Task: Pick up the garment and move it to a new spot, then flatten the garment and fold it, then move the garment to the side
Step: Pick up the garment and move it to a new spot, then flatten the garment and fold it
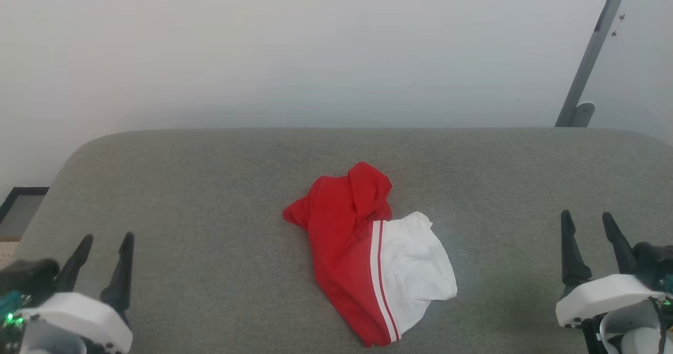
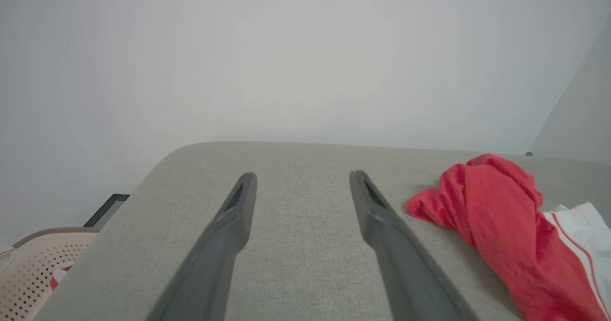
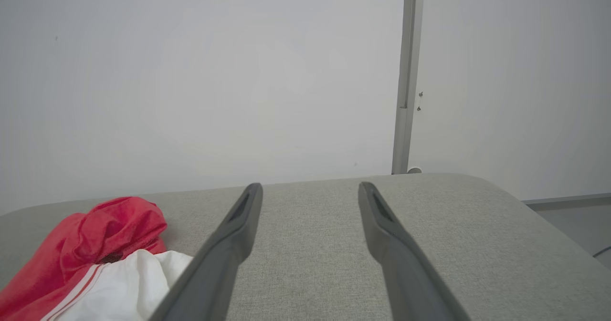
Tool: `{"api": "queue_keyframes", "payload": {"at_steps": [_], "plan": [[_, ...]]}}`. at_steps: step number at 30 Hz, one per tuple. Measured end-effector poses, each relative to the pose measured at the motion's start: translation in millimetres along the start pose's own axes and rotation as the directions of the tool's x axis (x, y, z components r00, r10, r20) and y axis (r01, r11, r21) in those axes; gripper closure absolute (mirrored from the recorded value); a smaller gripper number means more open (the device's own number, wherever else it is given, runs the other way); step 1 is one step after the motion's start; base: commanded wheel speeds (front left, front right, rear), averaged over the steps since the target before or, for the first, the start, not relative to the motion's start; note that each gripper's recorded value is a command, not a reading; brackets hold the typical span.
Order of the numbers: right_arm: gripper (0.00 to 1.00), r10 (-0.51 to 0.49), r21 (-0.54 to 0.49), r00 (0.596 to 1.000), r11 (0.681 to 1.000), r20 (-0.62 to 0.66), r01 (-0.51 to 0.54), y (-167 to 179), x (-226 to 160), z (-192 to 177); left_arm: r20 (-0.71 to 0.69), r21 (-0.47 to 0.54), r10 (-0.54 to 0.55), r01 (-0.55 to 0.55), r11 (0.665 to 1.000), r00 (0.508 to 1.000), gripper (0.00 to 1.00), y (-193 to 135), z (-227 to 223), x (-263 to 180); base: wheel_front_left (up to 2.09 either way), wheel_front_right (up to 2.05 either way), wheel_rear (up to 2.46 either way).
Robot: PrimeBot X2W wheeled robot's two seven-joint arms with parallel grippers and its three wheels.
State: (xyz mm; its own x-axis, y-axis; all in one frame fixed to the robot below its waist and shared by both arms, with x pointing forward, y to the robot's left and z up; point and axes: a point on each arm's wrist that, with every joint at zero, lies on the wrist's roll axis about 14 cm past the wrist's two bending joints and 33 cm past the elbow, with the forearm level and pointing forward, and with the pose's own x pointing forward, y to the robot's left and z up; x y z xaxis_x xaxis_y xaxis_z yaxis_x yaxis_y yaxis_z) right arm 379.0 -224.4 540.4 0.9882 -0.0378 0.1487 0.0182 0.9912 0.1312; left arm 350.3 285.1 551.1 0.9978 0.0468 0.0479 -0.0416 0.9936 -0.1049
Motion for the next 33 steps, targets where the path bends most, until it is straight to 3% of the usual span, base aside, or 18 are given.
{"api": "queue_keyframes", "payload": {"at_steps": [16,23,27,33], "plan": [[0.0,0.026,0.006,0.999,1.0,-0.024,-0.026,10.2,1.7,-8.4,0.003,-0.002,0.023,-0.023,1.0,1.0,0.0,7.3,-6.4,-12.7,0.0,0.0,0.0],[0.0,0.116,0.029,0.988,0.993,-0.104,-0.114,39.5,4.4,-27.3,0.005,-0.006,0.033,-0.033,0.999,0.999,0.0,8.7,-5.8,-16.9,0.0,0.0,0.0],[0.0,0.194,0.038,0.957,0.981,-0.215,-0.19,62.5,6.1,-51.1,-0.001,-0.01,0.054,-0.054,0.999,0.999,0.0,12.7,-7.5,-22.8,0.0,0.0,0.0],[0.0,0.283,0.066,0.859,0.957,-0.426,-0.282,90.7,6.2,-96.3,-0.016,-0.019,0.085,-0.085,0.996,0.996,0.0,18.0,-12.2,-33.1,0.0,0.0,0.0]]}}
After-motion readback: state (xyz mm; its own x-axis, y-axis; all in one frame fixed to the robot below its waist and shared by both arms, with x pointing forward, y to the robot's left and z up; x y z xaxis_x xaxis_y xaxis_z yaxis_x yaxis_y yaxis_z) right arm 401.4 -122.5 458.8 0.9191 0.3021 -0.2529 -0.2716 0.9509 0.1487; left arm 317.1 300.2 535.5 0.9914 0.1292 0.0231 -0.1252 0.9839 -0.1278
